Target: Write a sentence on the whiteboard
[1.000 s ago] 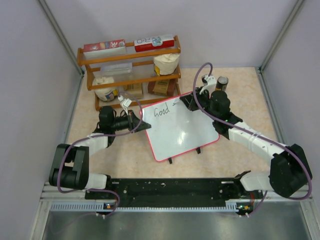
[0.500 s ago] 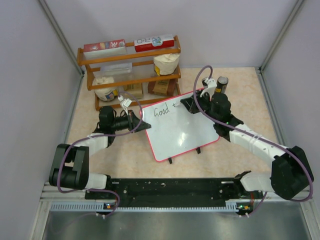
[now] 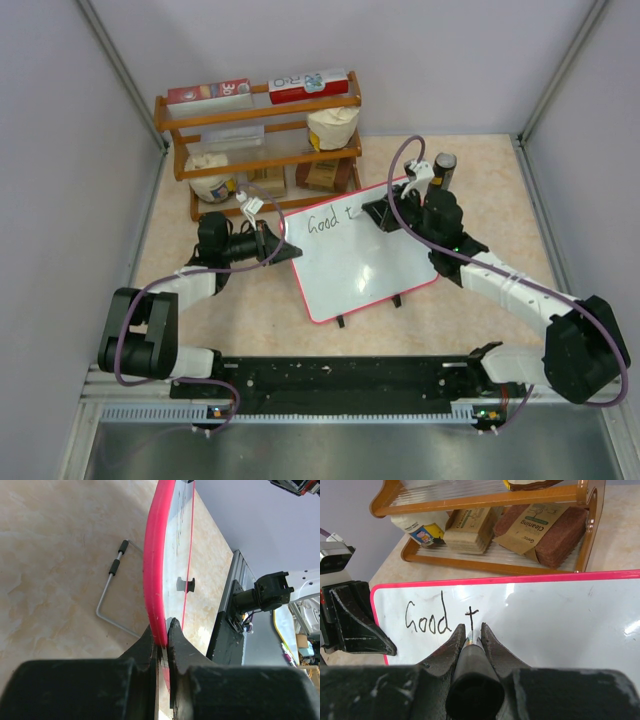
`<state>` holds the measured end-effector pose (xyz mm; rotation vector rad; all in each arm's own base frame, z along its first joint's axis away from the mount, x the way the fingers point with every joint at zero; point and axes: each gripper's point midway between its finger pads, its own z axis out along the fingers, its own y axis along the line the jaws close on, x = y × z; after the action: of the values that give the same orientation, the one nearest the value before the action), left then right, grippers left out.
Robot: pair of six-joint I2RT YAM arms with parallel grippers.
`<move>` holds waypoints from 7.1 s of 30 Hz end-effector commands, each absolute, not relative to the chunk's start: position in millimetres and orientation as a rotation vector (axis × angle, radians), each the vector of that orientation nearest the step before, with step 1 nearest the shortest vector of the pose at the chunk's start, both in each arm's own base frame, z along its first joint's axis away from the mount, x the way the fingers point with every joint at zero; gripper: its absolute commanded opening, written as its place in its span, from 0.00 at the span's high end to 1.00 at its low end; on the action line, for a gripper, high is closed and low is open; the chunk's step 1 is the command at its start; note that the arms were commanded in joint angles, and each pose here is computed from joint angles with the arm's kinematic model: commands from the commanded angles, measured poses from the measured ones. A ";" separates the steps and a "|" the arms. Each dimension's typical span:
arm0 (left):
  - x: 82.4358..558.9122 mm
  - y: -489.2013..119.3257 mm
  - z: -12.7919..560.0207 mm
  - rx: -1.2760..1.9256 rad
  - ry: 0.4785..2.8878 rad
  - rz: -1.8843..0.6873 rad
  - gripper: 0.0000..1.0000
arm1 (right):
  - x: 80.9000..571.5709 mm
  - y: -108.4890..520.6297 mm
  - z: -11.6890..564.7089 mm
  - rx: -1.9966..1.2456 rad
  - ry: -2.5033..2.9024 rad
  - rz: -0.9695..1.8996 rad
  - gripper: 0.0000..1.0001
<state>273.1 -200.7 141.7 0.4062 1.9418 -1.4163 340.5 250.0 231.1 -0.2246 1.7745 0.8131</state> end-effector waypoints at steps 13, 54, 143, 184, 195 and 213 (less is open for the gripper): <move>252.0 -203.7 99.7 0.562 1.986 -1.331 1.00 | 354.4 242.3 269.9 -0.184 1.680 0.753 1.00; 251.9 -204.0 99.6 0.563 1.987 -1.330 1.00 | 364.7 239.7 241.9 -0.192 1.755 0.708 1.00; 251.5 -204.9 100.4 0.571 1.984 -1.327 1.00 | 344.9 225.4 250.7 -0.162 1.738 0.712 1.00; 250.9 -205.1 100.4 0.572 1.984 -1.326 1.00 | 358.8 221.5 250.7 -0.138 1.749 0.685 1.00; 251.5 -205.1 100.8 0.571 1.983 -1.324 1.00 | 349.2 217.9 230.3 -0.151 1.789 0.679 1.00; 251.1 -205.2 101.0 0.575 1.981 -1.326 1.00 | 355.6 220.1 307.8 -0.122 1.592 0.731 1.00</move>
<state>271.9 -203.0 142.0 0.4123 1.9414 -1.4114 343.8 220.9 261.5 -0.1431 1.7107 0.7176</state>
